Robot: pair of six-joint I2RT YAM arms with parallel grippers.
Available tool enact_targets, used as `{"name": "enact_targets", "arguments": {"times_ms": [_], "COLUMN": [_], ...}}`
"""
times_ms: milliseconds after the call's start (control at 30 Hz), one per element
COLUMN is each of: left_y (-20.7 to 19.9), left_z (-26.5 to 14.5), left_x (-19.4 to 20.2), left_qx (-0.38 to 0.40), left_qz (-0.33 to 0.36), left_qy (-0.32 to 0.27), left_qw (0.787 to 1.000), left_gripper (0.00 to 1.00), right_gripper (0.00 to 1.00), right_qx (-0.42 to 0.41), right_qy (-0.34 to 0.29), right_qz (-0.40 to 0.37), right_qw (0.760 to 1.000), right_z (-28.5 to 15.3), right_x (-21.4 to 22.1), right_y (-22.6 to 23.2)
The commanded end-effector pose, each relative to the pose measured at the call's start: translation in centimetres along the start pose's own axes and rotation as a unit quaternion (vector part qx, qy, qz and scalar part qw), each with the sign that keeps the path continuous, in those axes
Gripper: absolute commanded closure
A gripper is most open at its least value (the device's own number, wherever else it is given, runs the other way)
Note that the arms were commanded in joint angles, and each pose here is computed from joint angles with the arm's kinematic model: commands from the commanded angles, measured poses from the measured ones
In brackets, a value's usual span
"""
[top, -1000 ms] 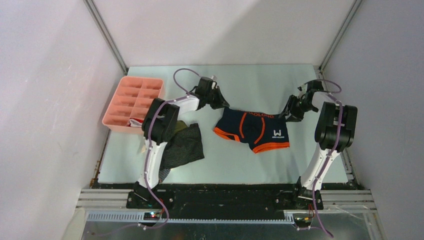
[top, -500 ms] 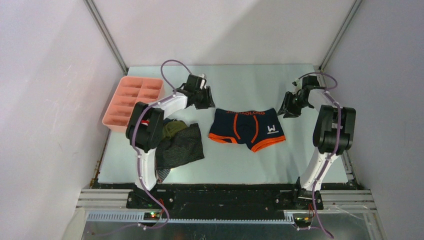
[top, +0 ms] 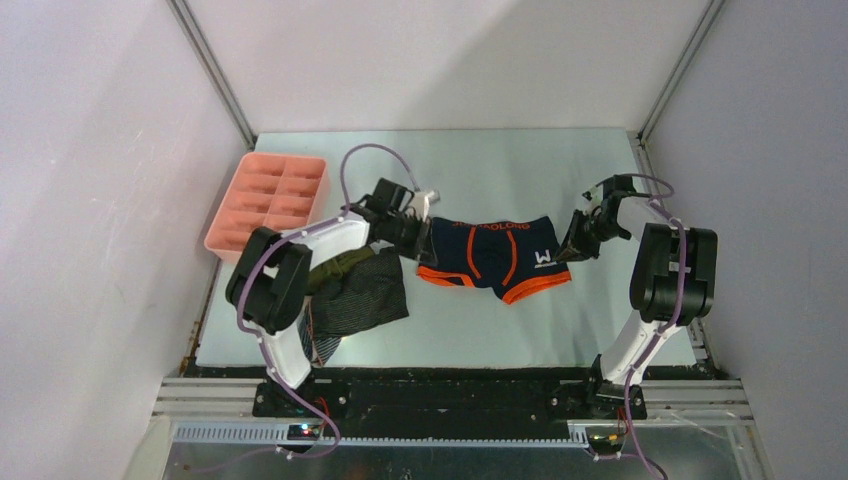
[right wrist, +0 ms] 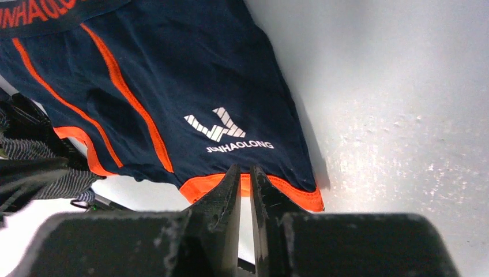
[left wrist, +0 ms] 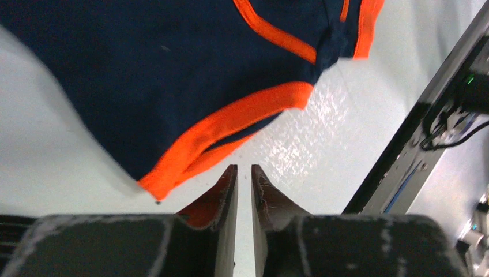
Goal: Roll the underwear
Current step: Flatten out the underwear at the center of the board.
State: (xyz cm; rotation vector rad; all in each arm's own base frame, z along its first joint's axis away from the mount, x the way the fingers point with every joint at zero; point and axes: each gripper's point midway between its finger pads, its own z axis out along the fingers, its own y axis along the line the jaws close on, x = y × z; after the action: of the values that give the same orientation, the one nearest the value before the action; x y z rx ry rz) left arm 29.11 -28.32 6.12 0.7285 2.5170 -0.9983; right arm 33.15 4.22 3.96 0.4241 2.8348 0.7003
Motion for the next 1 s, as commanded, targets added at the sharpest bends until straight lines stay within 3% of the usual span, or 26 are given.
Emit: {"name": "enact_targets", "arguments": {"times_ms": [0,133,400,533,633,800,900,967], "left_y": [0.0,2.2,2.0,1.2,0.3,0.0,1.7,4.2], "left_z": [1.1,2.4,5.6,4.5,2.6,-2.0,-3.6,-3.9], "left_x": [1.8,2.3,1.2,-1.6,-3.8,-6.7,-8.7,-10.2], "left_qx": [-0.015,-0.071,-0.074,-0.082,-0.061,-0.016,-0.022,-0.055], "left_qz": [0.049,0.048,0.063,0.084,0.105,0.086,0.034,-0.029], "left_qy": [0.029,0.048,0.083,0.055,0.023,-0.034,-0.067,-0.088], "left_qw": [0.998,0.995,0.992,0.992,0.992,0.996,0.997,0.994], "left_gripper": [0.78,0.66,0.58,0.54,0.53,0.52,0.45,0.36], "right_gripper": [0.86,0.87,0.87,0.87,0.85,0.67,0.51,0.46], "right_qx": [0.019,0.067,0.119,0.117,0.061,0.015,0.014,0.017], "right_qy": [0.016,-0.009,-0.064,-0.115,-0.154,-0.150,-0.160,-0.160], "right_qz": [0.048,0.065,0.042,0.013,-0.040,-0.179,-0.193,-0.179], "right_qw": [0.999,0.996,0.990,0.986,0.985,0.972,0.968,0.971], "right_z": [0.9,0.5,-0.2,-1.9,-4.6,-4.9,-4.6,-3.9], "right_x": [0.7,-0.5,-4.5,-8.9,-11.8,-9.6,-8.9,-9.1], "right_y": [-0.8,-3.2,-7.9,-7.2,-2.6,4.5,5.5,5.4]}}
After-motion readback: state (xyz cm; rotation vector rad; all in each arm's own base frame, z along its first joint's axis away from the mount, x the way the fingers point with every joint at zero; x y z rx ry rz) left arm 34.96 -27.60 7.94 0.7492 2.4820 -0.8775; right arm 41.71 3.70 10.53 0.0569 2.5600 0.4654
